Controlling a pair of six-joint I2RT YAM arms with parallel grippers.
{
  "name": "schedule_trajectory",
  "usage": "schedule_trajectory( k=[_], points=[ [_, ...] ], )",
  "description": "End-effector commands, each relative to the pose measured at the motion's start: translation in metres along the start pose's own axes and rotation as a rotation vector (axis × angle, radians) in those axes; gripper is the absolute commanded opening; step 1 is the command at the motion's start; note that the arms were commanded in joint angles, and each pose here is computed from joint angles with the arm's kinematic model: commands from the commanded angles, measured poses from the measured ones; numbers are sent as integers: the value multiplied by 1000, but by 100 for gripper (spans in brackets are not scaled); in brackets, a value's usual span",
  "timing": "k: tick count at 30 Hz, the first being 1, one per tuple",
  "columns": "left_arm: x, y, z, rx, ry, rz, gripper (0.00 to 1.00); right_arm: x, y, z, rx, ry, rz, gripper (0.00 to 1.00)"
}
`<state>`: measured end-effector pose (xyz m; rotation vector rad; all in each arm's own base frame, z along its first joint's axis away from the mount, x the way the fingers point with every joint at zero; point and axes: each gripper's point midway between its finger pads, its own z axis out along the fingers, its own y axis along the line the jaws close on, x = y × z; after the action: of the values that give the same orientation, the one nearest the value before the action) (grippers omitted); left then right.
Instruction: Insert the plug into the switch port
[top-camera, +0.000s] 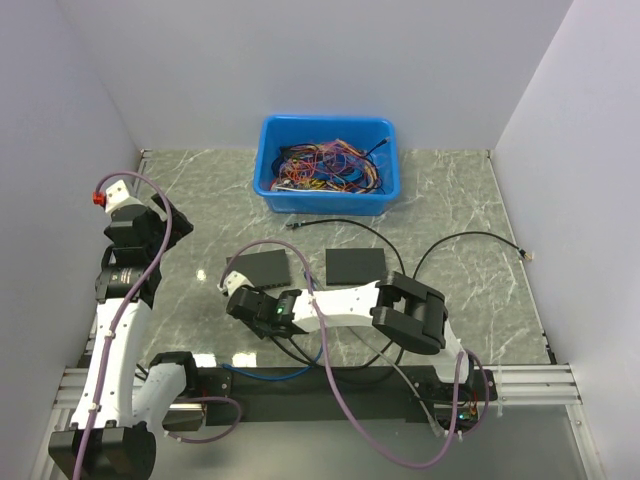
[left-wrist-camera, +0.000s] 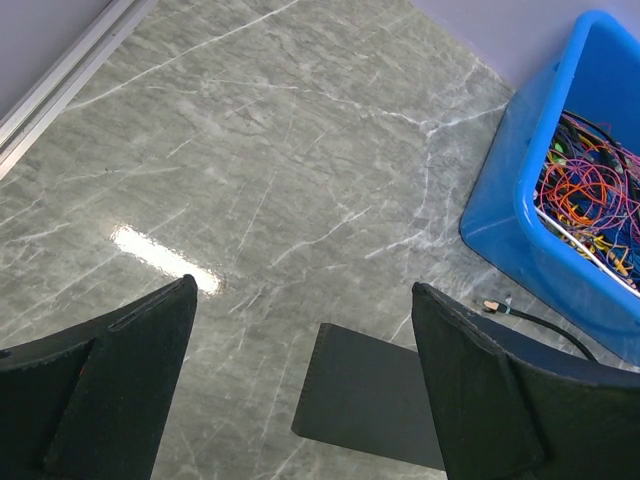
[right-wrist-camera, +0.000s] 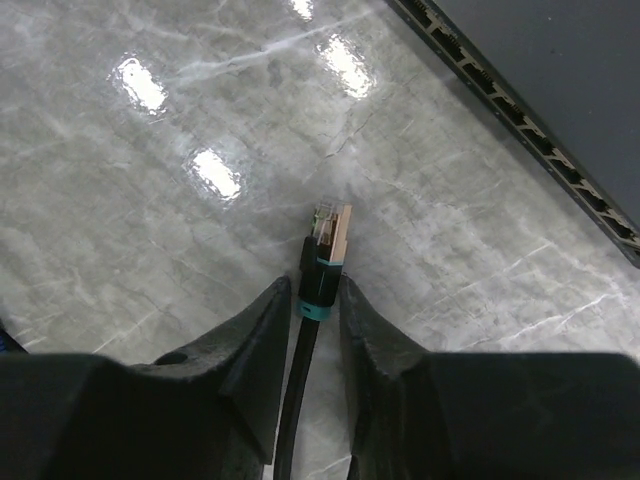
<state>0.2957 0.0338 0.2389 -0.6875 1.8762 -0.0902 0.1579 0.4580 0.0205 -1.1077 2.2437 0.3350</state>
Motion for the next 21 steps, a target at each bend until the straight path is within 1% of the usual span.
schedule_trajectory(
  k=[1,2,3,5,7,9,10,11,13,14,15,17,18,20,21],
  points=[
    [-5,-4,1,23,-17,5,94,-9,6,2,-15,-23,0,31],
    [-4,-4,2,23,-16,7,94,-8,6,2,-15,-21,1,29],
    [-5,-4,1,24,-18,6,94,-7,6,2,-17,-22,2,24],
    [-4,-5,1,29,-14,8,94,-8,6,0,-21,-30,7,18],
    [-3,-7,1,41,-7,9,94,-16,6,-8,-29,-65,20,11],
    [-3,-10,0,60,-7,10,93,-27,3,-20,-25,-107,33,7],
    [-3,-12,0,70,-7,9,93,-32,0,-24,-19,-123,35,2],
    [-3,-17,-1,97,-5,10,93,-38,-4,-29,2,-144,37,0],
    [-3,-22,-3,130,-4,4,93,-55,-10,-47,10,-199,50,0],
    [1,-30,-5,178,12,3,94,-62,-14,-54,22,-223,54,0],
    [1,-39,-7,225,16,4,94,-74,-17,-70,18,-268,69,0],
    [6,-55,-12,322,49,6,93,-85,-24,-86,17,-311,84,0],
    [12,-73,-19,431,86,5,93,-94,-29,-102,11,-351,103,0],
    [17,-87,-27,519,123,-25,92,-101,-43,-116,10,-394,143,0],
    [21,-96,-31,582,139,-37,92,-105,-49,-131,-10,-430,168,0]
  ],
)
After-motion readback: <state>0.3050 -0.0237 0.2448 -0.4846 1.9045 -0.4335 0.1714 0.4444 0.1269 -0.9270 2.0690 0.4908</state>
